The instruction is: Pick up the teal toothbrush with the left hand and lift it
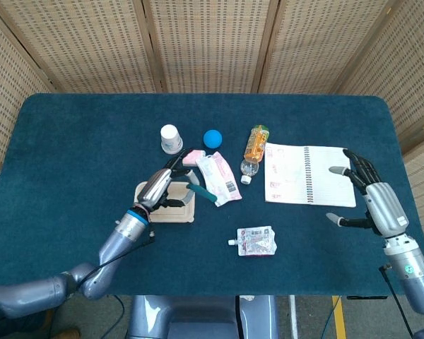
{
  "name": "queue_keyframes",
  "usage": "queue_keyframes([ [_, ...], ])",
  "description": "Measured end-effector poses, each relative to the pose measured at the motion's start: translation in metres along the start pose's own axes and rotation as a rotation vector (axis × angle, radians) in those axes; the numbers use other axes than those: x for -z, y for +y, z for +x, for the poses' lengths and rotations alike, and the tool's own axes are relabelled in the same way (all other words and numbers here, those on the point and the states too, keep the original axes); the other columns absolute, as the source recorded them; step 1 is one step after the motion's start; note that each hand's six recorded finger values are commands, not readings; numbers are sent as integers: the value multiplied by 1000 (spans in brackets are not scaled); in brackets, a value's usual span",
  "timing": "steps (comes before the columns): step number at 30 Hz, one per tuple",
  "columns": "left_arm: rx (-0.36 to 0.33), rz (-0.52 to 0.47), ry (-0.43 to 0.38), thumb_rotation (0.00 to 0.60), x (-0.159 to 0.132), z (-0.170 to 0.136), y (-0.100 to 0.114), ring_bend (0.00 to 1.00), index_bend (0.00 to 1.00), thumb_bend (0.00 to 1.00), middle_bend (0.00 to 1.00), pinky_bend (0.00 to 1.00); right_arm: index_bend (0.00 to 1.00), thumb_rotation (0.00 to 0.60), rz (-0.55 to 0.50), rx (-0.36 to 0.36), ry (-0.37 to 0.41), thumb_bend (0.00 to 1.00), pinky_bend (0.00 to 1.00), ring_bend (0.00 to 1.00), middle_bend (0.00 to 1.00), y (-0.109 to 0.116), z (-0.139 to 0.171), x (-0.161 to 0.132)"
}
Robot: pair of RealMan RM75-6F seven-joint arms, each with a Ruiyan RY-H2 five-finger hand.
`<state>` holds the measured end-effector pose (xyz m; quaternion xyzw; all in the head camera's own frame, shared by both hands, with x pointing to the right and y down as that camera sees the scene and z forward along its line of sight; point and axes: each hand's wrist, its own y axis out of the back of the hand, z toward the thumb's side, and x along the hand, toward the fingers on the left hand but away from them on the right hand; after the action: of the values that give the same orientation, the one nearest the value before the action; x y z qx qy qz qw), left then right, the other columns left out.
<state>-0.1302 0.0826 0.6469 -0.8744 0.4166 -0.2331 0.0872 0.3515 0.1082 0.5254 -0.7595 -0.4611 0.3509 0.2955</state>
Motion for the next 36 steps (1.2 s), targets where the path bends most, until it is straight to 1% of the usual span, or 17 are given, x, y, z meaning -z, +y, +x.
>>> queue_keyframes([
  [2,18,-41,-2,600,-8,10,-12,0,746,549,0,0,322,600,12,-5,25,6,0,0,0,-1,-8,-8],
  [7,51,-144,10,600,-22,29,-35,0,746,549,0,0,377,600,35,-36,89,69,0,0,0,-11,-30,-32],
  [10,65,-178,17,600,-26,39,-46,0,746,548,0,0,393,600,52,-52,120,90,0,0,0,-17,-41,-44],
  [16,93,-226,36,600,-31,50,-59,0,745,548,0,0,418,600,115,-74,159,99,0,0,0,-29,-56,-60],
  [21,112,-268,53,600,-34,57,-66,0,744,549,0,0,440,600,139,-99,177,112,0,0,0,-41,-68,-79],
  [25,121,-298,61,600,-38,62,-69,0,743,549,0,0,453,600,149,-111,184,126,0,0,0,-48,-72,-88],
  [32,135,-307,66,600,-40,63,-73,0,742,549,0,0,480,600,161,-112,193,153,0,0,13,-56,-77,-97],
  [36,145,-299,69,600,-40,62,-74,0,741,549,0,0,503,600,152,-103,180,191,0,0,26,-57,-80,-97],
])
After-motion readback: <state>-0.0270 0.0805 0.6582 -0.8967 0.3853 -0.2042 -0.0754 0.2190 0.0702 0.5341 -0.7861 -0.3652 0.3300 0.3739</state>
